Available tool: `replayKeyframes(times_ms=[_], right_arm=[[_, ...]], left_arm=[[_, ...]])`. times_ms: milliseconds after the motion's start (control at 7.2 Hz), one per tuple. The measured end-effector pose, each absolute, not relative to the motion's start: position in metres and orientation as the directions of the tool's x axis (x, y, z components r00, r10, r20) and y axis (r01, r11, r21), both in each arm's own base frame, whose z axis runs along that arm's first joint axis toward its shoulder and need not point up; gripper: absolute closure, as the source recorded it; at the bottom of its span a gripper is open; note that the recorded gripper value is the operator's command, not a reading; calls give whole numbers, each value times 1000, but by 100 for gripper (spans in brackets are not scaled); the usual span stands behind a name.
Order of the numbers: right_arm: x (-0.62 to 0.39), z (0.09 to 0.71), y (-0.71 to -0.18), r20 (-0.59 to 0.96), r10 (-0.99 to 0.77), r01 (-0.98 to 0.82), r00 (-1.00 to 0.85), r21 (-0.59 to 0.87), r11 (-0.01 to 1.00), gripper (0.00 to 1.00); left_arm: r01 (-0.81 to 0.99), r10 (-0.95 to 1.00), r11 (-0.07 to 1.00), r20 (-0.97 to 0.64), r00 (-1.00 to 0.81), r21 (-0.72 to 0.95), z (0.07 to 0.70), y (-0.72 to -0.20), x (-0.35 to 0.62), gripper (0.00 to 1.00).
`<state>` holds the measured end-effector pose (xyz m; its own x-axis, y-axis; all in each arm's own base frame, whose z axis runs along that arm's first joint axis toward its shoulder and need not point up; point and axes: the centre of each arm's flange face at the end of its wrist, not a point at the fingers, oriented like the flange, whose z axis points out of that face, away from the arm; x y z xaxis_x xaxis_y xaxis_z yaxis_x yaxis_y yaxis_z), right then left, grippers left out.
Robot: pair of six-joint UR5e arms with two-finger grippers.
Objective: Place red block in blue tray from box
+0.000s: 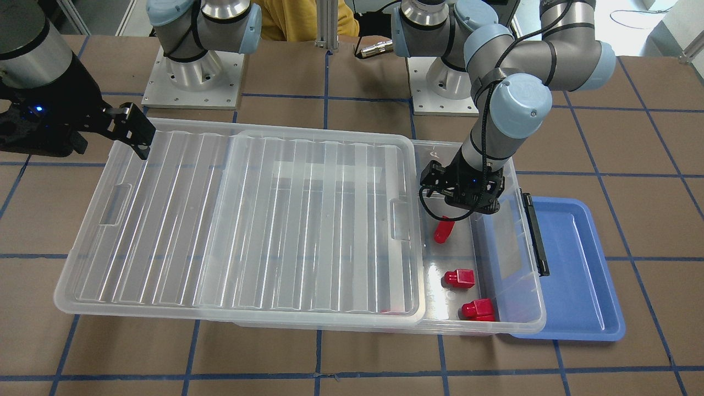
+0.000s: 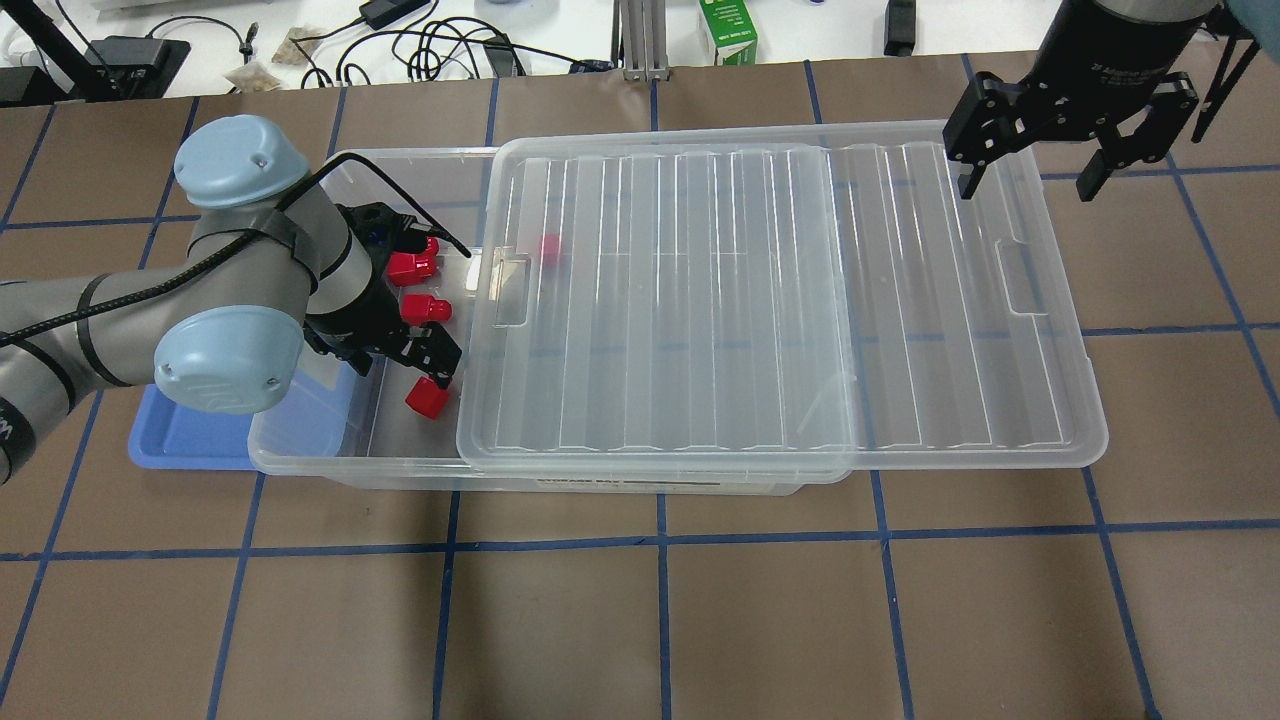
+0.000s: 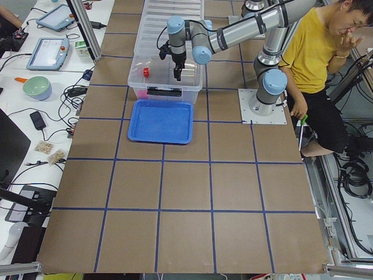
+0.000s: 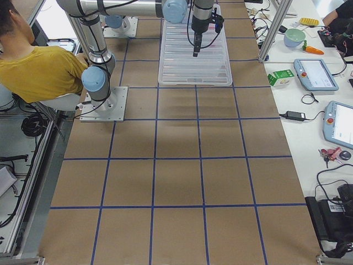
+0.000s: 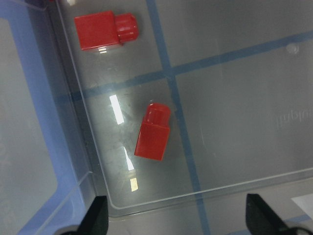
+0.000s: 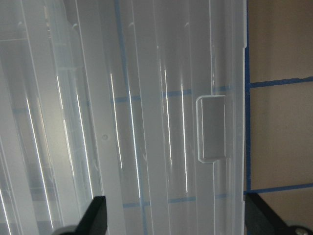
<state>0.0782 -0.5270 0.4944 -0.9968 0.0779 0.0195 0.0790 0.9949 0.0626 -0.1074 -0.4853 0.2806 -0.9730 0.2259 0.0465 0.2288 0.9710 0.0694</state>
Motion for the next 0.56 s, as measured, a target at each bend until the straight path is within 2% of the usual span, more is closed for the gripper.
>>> replayKeyframes(times_ms=[556], right_arm=[[109, 496, -515, 32, 18, 20, -999, 62, 998, 0]], left_arm=[[210, 205, 975, 64, -977, 79, 258, -492, -103, 0]])
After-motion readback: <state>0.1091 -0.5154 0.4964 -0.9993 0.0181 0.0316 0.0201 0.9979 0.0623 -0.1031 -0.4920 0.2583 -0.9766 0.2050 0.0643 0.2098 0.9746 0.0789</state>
